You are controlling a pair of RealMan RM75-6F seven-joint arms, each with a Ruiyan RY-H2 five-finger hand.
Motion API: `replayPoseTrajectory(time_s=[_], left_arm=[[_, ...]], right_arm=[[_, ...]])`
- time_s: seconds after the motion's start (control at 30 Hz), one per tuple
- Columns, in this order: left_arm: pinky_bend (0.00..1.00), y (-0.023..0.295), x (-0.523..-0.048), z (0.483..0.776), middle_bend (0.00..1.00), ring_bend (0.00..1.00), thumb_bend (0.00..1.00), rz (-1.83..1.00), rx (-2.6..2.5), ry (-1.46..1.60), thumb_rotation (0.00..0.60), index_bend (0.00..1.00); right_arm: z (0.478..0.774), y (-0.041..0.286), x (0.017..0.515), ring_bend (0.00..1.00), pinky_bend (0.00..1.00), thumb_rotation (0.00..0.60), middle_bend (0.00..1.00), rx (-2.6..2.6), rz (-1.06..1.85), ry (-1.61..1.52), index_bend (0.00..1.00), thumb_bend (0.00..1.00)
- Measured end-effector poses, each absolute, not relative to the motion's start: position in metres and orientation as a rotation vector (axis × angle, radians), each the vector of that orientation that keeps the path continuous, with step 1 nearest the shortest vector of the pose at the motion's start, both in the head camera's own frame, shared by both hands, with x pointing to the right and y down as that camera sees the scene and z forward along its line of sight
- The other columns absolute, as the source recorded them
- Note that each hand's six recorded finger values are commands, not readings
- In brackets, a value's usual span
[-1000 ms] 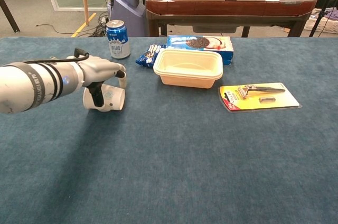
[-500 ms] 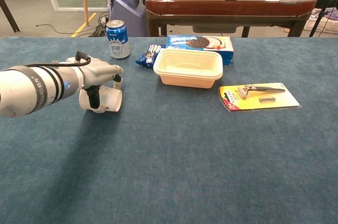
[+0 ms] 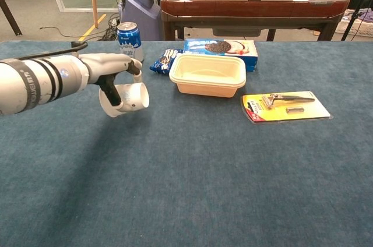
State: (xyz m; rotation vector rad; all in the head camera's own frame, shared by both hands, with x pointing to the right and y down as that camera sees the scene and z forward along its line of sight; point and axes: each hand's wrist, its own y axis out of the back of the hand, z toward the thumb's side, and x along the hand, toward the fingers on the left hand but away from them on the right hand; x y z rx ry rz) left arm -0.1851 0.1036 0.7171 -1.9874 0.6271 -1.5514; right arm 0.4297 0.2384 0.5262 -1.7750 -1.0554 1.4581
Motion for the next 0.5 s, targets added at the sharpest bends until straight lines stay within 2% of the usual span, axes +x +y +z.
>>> replayPoseTrajectory(time_s=[0.5], left_arm=[[0.0,0.103,-0.215,0.729,0.0,0.0,0.23,-1.453,-2.427,0.987,0.6,0.34]], right_arm=[[0.525,0.238,0.429,0.02,0.0,0.6,0.24,-1.765,1.462,-1.053,0.17,0.11]])
